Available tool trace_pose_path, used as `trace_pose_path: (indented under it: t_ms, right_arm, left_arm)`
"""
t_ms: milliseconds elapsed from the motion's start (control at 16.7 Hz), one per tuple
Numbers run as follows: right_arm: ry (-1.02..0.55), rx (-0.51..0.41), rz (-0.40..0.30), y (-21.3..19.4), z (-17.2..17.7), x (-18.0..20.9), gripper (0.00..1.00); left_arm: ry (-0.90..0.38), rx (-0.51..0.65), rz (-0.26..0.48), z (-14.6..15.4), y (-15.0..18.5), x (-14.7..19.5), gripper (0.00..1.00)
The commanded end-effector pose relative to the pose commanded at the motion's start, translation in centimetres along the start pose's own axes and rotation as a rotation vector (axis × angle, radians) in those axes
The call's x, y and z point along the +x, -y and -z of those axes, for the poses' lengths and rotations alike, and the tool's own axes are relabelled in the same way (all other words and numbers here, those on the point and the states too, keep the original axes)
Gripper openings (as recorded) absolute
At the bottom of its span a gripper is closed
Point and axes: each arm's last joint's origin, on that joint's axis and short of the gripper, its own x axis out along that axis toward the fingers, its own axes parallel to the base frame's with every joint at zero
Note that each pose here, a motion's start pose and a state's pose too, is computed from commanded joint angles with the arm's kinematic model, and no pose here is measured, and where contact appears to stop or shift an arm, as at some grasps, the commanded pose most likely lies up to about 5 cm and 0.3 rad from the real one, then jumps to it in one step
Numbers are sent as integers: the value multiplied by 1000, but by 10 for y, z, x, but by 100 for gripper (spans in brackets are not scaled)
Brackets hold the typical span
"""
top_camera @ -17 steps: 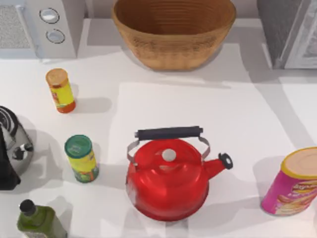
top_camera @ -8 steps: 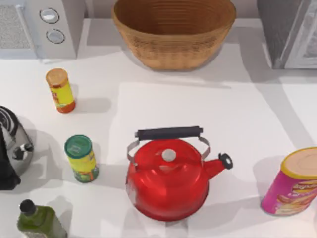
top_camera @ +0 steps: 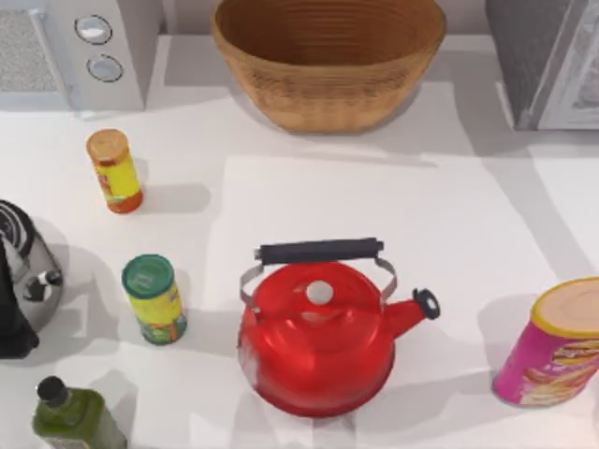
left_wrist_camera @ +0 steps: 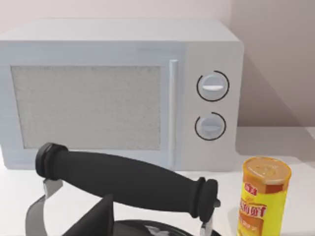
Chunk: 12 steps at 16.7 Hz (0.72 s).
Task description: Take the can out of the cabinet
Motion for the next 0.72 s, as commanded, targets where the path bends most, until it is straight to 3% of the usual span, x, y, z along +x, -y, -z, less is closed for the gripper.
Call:
trace_pose_path:
  t_ms: [180, 540, 720]
  right_arm:
    - [-10, -3, 5, -8, -13, -30, 0]
    - [5, 2, 1, -3, -58, -157, 0]
    - [1, 0, 0, 0, -61, -178, 0]
  left_arm:
    - [0, 0, 0, 0, 0, 0, 100]
    - [0, 0, 0, 0, 0, 0, 100]
    - [0, 0, 0, 0, 0, 0, 100]
